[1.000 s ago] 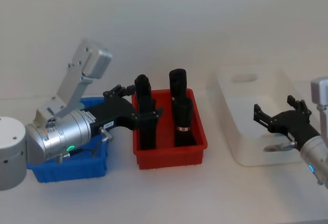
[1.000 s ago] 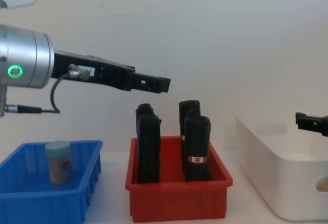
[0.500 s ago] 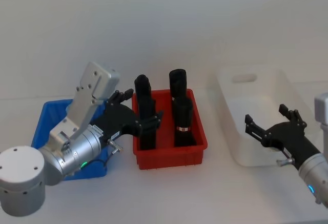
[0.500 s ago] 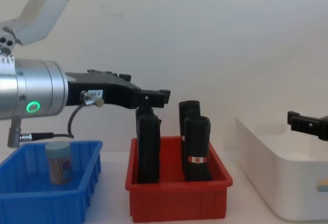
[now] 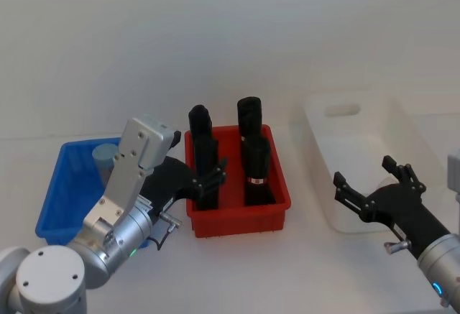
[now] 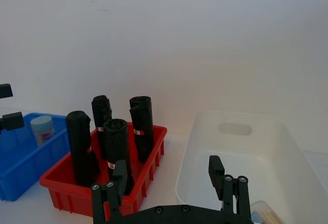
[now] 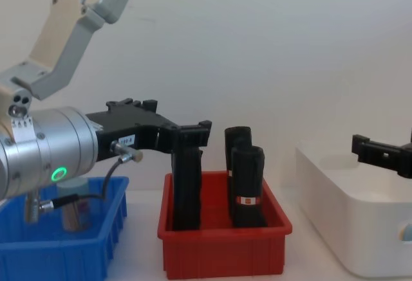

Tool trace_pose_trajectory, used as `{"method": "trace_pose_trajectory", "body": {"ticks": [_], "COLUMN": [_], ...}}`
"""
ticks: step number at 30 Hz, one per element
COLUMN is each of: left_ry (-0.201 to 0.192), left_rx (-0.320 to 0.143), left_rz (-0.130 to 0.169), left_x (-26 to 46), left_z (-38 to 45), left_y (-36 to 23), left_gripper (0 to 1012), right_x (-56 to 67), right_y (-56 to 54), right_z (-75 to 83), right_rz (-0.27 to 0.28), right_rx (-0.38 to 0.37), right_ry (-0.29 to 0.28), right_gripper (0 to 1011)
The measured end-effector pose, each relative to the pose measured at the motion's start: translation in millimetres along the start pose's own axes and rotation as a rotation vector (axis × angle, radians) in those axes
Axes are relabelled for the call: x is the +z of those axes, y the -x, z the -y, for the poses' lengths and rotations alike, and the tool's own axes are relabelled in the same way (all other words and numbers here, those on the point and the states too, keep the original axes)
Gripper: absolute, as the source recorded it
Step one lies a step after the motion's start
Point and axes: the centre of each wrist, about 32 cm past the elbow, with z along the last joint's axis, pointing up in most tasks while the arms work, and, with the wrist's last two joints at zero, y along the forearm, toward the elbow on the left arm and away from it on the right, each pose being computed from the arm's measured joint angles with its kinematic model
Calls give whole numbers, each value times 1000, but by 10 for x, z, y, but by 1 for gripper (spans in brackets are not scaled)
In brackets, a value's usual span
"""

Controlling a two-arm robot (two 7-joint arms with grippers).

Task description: Pick the cotton swabs from the blue box and place them into the white box.

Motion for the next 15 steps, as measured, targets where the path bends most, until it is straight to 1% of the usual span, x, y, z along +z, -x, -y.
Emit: {"method": "trace_pose_trajectory", "body": {"ticks": [1, 3, 4, 6, 7, 9, 10, 13, 15], "left_ry": [9, 17, 26, 32, 40, 46, 51, 57, 59], "left_rx": [15, 29, 42, 54, 66, 77, 85, 95, 99], "left_rz": [1, 1, 1, 1, 1, 0, -1, -2, -2], "left_x": [-26, -55, -81, -105, -126, -145, -160, -181, -187], "left_z": [-7, -16, -24, -32, -39, -46, -51, -60, -62], "left_y": [36, 75, 111, 143, 173, 200, 223, 253, 262], "left_gripper": [1004, 1004, 1004, 1004, 1004, 1004, 1004, 1004, 1004], "right_x": [1, 1, 1, 2, 2, 4, 4, 4, 4], "right_y": [3, 6, 7, 7, 8, 9, 9, 8, 8], "right_z": [4, 8, 10, 11, 11, 11, 11, 11, 11], "right_rz": [0, -1, -2, -2, -2, -2, -2, -2, -2], "right_rx": [1, 2, 2, 2, 2, 2, 2, 2, 2], "right_ry": [0, -1, -1, -1, -2, -2, -2, -2, -2], "right_gripper": [1002, 1002, 1002, 1002, 1002, 1002, 1002, 1002, 1002]}}
